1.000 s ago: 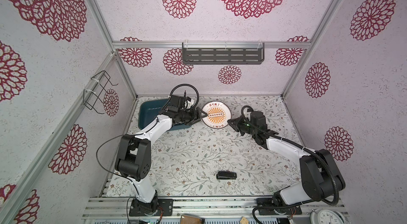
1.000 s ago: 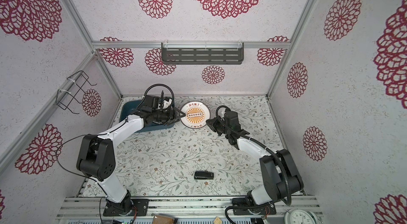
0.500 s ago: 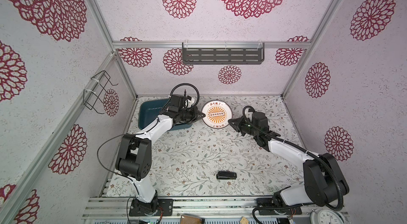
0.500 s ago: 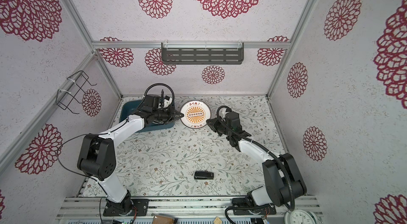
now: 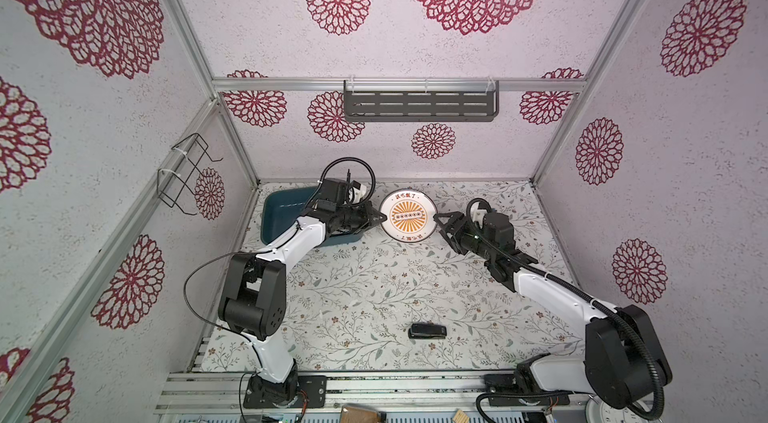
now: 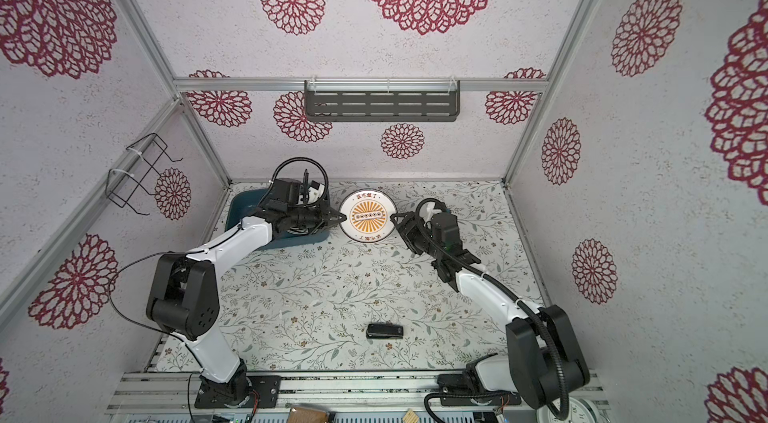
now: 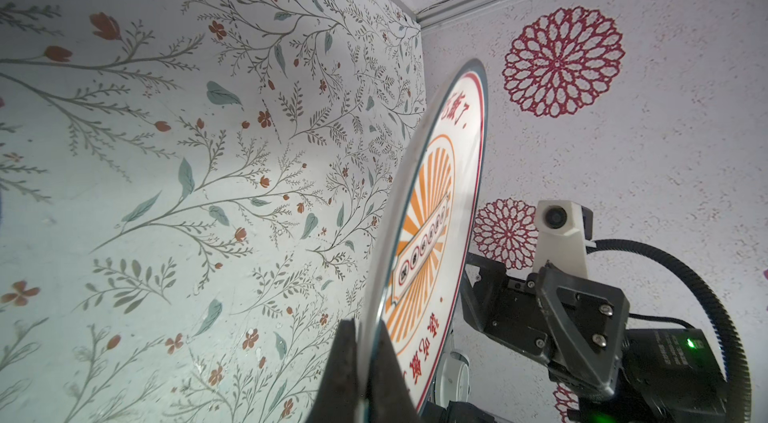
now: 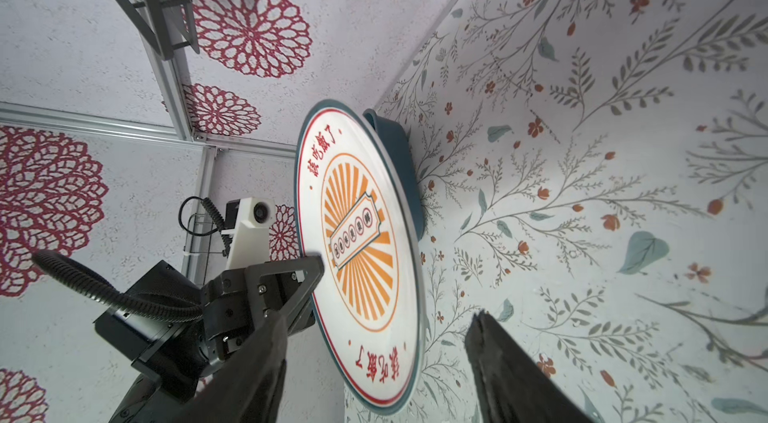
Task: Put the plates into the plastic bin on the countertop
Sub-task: 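Grasp sunburst plate with left gripper while right gripper opens and withdraws, then lower sunburst plate into the bin with left gripper while right retracts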
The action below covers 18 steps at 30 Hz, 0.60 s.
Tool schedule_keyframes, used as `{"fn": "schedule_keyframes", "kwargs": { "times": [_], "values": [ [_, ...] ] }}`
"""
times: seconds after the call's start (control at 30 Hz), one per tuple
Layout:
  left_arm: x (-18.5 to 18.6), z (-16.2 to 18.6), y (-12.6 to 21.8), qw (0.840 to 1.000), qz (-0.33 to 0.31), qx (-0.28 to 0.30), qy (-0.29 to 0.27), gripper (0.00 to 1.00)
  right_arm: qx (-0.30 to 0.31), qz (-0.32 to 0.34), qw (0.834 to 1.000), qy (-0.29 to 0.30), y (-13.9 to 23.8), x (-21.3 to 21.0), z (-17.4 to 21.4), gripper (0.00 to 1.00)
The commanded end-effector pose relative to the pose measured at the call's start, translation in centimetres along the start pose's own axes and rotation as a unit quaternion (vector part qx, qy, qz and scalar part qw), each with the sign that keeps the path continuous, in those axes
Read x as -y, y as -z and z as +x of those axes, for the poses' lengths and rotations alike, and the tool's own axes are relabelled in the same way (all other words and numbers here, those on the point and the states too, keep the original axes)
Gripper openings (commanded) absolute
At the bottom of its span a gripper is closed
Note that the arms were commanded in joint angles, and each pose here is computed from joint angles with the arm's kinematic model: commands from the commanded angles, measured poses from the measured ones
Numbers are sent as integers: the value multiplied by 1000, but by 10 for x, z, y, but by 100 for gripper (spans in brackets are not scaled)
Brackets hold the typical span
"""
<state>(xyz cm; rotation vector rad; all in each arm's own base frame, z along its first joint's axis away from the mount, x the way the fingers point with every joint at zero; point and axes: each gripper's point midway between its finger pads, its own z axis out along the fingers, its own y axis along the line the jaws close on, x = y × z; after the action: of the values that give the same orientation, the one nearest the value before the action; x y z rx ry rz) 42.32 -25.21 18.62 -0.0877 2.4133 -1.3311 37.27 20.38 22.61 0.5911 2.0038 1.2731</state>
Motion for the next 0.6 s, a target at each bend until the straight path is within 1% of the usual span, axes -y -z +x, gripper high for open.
{"fn": "schedule_keyframes", "kwargs": {
  "times": [0.0, 0.1, 0.2, 0.23, 0.33, 0.47, 0.57],
  "values": [
    [16, -14, 1, 999, 26, 16, -19, 0, 75, -8, 997, 33, 25, -19, -26, 84],
    [17, -17, 1, 999, 29, 22, -17, 0, 110, 6, 992, 55, 40, -23, -37, 91],
    [18, -20, 0, 999, 30, 23, -18, 0, 129, 31, 988, 77, 51, -23, -45, 95],
    [17, -21, 0, 999, 29, 23, -18, 0, 134, 40, 987, 85, 54, -23, -47, 99],
    [16, -24, -2, 999, 29, 23, -18, 0, 142, 56, 983, 102, 59, -23, -51, 99],
    [11, -30, 1, 999, 26, 32, -14, 0, 153, 62, 980, 106, 60, -24, -56, 99],
    [10, -39, 7, 998, 39, 41, -6, 0, 157, 67, 979, 111, 57, -26, -60, 99]
  ]
}}
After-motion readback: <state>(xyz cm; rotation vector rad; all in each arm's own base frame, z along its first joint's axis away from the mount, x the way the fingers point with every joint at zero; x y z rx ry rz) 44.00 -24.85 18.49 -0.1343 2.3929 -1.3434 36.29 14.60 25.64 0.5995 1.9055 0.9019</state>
